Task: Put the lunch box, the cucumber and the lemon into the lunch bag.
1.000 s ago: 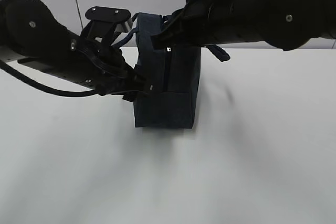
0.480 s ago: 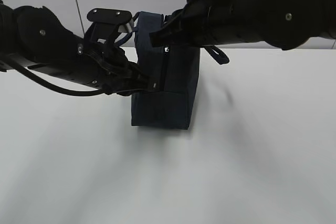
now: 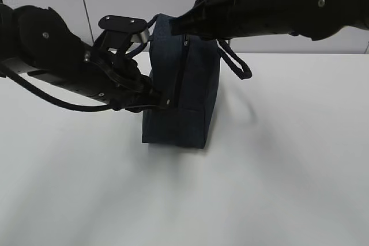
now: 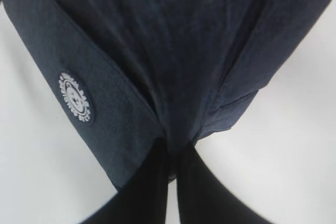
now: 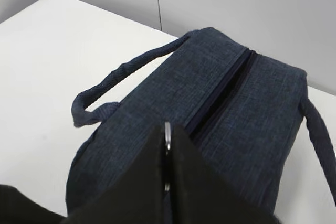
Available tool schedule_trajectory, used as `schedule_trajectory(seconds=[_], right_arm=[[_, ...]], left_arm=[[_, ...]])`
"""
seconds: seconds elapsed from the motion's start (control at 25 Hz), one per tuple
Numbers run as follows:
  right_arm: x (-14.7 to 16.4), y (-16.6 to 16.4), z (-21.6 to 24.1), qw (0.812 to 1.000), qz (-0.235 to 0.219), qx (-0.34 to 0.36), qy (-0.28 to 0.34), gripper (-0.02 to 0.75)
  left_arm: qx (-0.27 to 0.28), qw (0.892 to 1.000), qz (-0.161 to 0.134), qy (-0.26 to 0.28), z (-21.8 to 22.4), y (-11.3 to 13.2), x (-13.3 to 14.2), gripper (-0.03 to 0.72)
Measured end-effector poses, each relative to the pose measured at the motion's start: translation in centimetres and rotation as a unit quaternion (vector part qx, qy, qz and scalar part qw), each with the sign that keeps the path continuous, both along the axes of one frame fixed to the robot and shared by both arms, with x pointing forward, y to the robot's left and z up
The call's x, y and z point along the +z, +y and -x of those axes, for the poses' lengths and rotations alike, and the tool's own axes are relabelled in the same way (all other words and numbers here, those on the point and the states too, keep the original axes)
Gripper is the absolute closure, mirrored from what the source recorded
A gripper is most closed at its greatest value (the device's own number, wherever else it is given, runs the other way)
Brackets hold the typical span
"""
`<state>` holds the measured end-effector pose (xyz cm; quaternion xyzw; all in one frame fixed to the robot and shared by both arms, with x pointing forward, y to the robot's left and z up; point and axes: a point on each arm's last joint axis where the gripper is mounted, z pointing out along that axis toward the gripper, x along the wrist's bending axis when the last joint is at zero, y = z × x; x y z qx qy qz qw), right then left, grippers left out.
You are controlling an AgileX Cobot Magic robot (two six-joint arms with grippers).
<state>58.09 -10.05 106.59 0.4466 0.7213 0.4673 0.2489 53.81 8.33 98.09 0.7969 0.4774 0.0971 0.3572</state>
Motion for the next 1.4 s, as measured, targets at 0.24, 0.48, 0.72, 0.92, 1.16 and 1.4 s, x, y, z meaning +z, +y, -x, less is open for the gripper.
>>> schedule_trajectory(seconds=[0.24,0.48,0.72,0.92,1.16,1.4], right_arm=[[0.1,0.5,-1.9,1.000,-0.006,-0.007,-0.006,0.738],[-0.5,1.5,-4.0,1.000,-0.007,-0.009,-0.007,0.738],[-1.1,1.2,-6.5,1.000,-0.008,-0.025,-0.009,0.738],[-1.4,0.8,-8.5,0.999,-0.003,-0.038,0.001,0.738],[-2.1,-0.1,-10.8,0.998,0.005,-0.055,0.018,0.738],[-3.2,-0.5,-12.7,0.997,0.010,-0.065,0.031,0.738]], left_arm=[[-0.003,1.000,0.001,-0.003,0.4,0.2,0.6,0.701],[-0.008,1.000,-0.007,0.003,1.4,0.9,0.4,0.701],[-0.012,1.000,-0.018,0.008,2.1,1.5,-0.4,0.701],[-0.035,0.999,-0.022,-0.002,2.9,0.5,-0.3,0.701],[-0.060,0.998,-0.022,-0.001,4.0,-0.7,-0.4,0.701],[-0.064,0.998,-0.021,0.003,4.3,-1.0,-0.4,0.701]])
